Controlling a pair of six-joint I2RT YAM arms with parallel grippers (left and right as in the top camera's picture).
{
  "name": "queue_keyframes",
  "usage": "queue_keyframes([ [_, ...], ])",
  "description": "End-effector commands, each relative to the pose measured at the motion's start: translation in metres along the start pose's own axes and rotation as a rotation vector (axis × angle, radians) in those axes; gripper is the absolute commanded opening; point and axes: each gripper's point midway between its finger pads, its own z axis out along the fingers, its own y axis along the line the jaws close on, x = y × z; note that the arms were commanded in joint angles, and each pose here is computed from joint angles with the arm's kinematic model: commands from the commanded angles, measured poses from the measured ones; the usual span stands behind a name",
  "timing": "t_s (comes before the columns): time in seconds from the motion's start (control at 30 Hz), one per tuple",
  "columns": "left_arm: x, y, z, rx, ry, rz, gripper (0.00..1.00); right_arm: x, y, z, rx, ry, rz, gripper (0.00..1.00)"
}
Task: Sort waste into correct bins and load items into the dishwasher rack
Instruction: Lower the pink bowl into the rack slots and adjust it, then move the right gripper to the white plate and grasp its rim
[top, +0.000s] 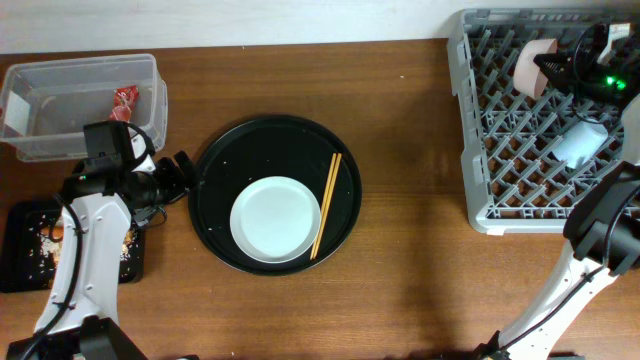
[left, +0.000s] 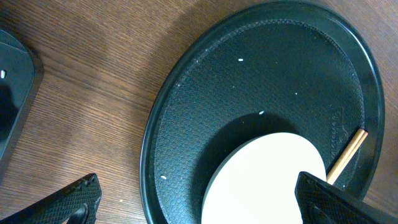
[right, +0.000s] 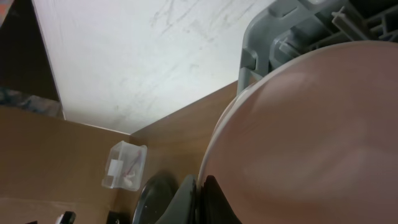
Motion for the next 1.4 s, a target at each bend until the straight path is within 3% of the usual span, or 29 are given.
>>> queue_keyframes([
  [0.0,0.000,0.000,0.001,-0.003,0.002,0.017,0.99,0.007,-0.013,0.003,-0.001,0.012,0.065,0.04],
  [0.47,0.000,0.000,0.001,-0.003,0.002,0.017,0.99,-0.002,-0.041,-0.050,0.047,-0.061,0.212,0.06],
  [0.57,0.000,0.000,0.001,-0.003,0.002,0.017,0.99,-0.002,-0.041,-0.059,0.053,-0.069,0.228,0.15],
  [0.63,0.000,0.000,0.001,-0.003,0.002,0.017,0.99,-0.003,-0.034,-0.065,0.058,-0.074,0.233,0.26],
  [0.7,0.000,0.000,0.001,-0.003,0.002,0.017,0.99,-0.006,-0.028,-0.070,0.085,-0.084,0.228,0.29],
  [0.8,0.000,0.000,0.001,-0.003,0.002,0.017,0.99,-0.007,-0.029,-0.089,0.239,-0.116,0.246,0.39],
  [0.83,0.000,0.000,0.001,-0.003,0.002,0.017,0.99,-0.007,-0.029,-0.095,0.288,-0.124,0.246,0.46],
  [0.93,0.000,0.000,0.001,-0.003,0.002,0.017,0.99,-0.009,-0.013,-0.115,0.422,-0.150,0.210,0.90],
  [0.97,0.000,0.000,0.001,-0.003,0.002,0.017,0.99,-0.011,-0.003,-0.122,0.451,-0.164,0.194,0.98],
  [1.2,0.000,0.000,0.001,-0.003,0.002,0.017,0.99,-0.023,0.099,-0.149,0.459,-0.261,0.024,0.98],
  [1.37,0.000,0.000,0.001,-0.003,0.002,0.017,0.99,0.002,0.189,-0.143,0.413,-0.249,-0.081,0.98],
])
